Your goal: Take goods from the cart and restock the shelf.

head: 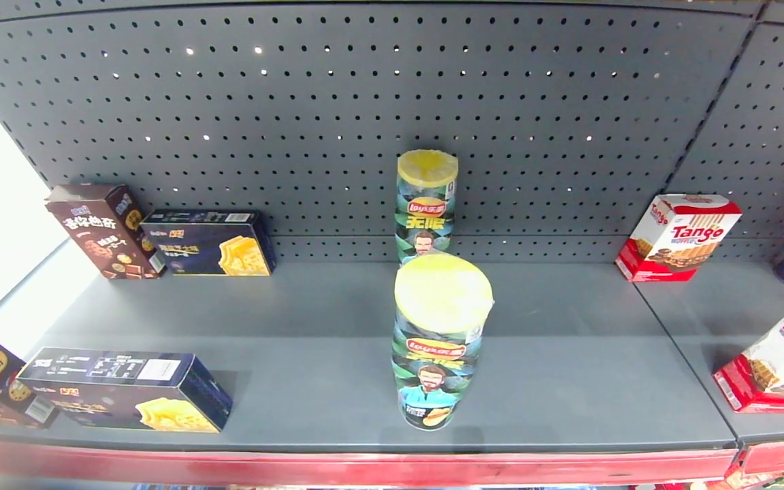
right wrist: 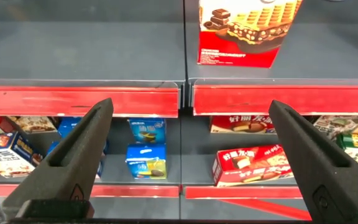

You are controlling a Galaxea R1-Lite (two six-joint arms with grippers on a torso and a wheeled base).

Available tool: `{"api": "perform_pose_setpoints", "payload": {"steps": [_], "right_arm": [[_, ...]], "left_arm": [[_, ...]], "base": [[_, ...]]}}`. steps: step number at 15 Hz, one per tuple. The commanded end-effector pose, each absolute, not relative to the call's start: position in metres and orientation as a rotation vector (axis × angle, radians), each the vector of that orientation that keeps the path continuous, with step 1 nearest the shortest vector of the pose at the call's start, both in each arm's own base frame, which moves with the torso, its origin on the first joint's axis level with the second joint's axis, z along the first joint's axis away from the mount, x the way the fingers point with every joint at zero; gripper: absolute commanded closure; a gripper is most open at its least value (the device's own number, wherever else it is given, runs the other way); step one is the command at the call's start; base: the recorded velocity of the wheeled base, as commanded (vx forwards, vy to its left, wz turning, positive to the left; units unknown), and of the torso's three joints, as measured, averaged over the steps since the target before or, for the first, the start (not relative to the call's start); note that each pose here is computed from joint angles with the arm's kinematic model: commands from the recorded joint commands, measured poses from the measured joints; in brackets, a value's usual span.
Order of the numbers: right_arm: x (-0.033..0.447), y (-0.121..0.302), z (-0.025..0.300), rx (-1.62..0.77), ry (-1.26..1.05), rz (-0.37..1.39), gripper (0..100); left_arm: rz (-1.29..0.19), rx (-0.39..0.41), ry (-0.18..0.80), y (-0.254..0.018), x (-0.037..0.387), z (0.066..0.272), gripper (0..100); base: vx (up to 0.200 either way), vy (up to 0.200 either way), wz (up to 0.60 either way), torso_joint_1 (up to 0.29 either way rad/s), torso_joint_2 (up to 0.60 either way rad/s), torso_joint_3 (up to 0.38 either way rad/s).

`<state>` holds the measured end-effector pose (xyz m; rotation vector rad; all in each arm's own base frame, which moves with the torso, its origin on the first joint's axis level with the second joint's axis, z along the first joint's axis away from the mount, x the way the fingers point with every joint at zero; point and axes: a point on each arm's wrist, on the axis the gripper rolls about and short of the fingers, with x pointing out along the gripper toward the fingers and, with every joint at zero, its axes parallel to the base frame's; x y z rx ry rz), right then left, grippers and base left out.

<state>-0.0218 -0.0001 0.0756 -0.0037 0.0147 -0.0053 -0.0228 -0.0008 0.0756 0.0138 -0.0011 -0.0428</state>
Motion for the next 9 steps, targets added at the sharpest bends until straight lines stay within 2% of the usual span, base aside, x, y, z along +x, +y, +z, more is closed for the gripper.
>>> {"api": "perform_pose_setpoints", "payload": {"steps": [1, 9], "right_arm": [[-0.0218, -0.0001, 0.0756, -0.005, 0.015, -0.006, 0], [-0.0218, -0.0002, 0.0756, -0.002, 0.015, -0.005, 0]], "left_arm": [[-0.043, 0.014, 0.0, -0.0008, -0.0227, 0.0757, 0], [-0.043, 0.014, 0.0, -0.0008, -0.0227, 0.0757, 0]], "base": [[0.0, 0.0, 0.0, 0.0, 0.0, 0.0], [0.0, 0.0, 0.0, 0.0, 0.0, 0.0]]}}
